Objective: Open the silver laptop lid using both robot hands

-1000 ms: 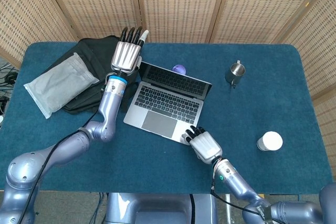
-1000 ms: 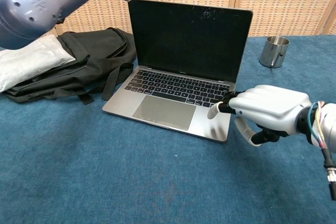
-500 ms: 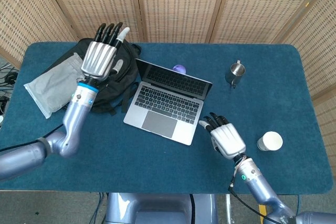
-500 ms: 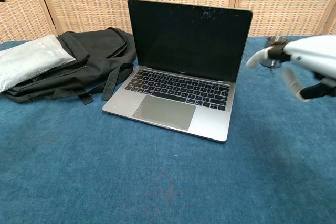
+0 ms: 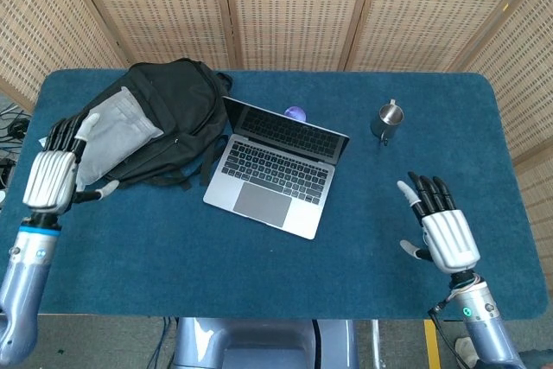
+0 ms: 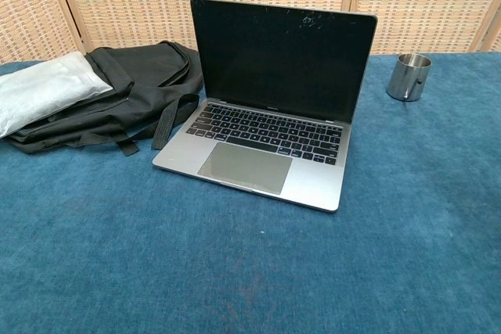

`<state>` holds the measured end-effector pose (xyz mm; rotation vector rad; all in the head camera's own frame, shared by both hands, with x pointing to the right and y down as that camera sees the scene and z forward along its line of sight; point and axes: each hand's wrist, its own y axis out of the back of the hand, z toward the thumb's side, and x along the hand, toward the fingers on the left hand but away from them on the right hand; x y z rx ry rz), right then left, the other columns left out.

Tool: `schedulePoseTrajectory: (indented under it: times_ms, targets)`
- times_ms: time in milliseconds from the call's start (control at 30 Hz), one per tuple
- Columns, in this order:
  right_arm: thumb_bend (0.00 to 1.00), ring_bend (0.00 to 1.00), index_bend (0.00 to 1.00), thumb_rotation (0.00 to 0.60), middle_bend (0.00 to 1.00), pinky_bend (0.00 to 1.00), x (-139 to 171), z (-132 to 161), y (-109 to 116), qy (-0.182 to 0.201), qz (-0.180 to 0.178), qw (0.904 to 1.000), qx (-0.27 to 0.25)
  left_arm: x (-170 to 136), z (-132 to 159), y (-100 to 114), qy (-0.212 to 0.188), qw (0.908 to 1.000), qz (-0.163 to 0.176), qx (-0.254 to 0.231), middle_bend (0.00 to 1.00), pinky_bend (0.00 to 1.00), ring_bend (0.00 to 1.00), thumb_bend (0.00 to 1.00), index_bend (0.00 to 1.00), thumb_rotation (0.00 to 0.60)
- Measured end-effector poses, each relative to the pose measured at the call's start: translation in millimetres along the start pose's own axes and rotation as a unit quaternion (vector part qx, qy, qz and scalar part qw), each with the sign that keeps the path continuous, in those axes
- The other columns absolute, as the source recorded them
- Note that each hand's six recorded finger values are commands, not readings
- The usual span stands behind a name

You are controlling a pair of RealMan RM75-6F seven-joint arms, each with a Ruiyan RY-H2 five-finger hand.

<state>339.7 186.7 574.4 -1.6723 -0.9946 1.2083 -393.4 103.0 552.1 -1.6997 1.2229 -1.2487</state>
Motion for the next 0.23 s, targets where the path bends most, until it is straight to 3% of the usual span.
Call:
schedulePoseTrajectory:
  times_ms: [233]
  targets:
    - [0.0,0.0,0.0,0.6,0.0,0.0,30.7,-12.3,4.0,-0.034,-0.022,0.9991,0.009,-77.9,-32.3,-0.5,0.074,0.9961,0.015,-0.046,0.0,0.0,0.0,0.02,0.0,0.6]
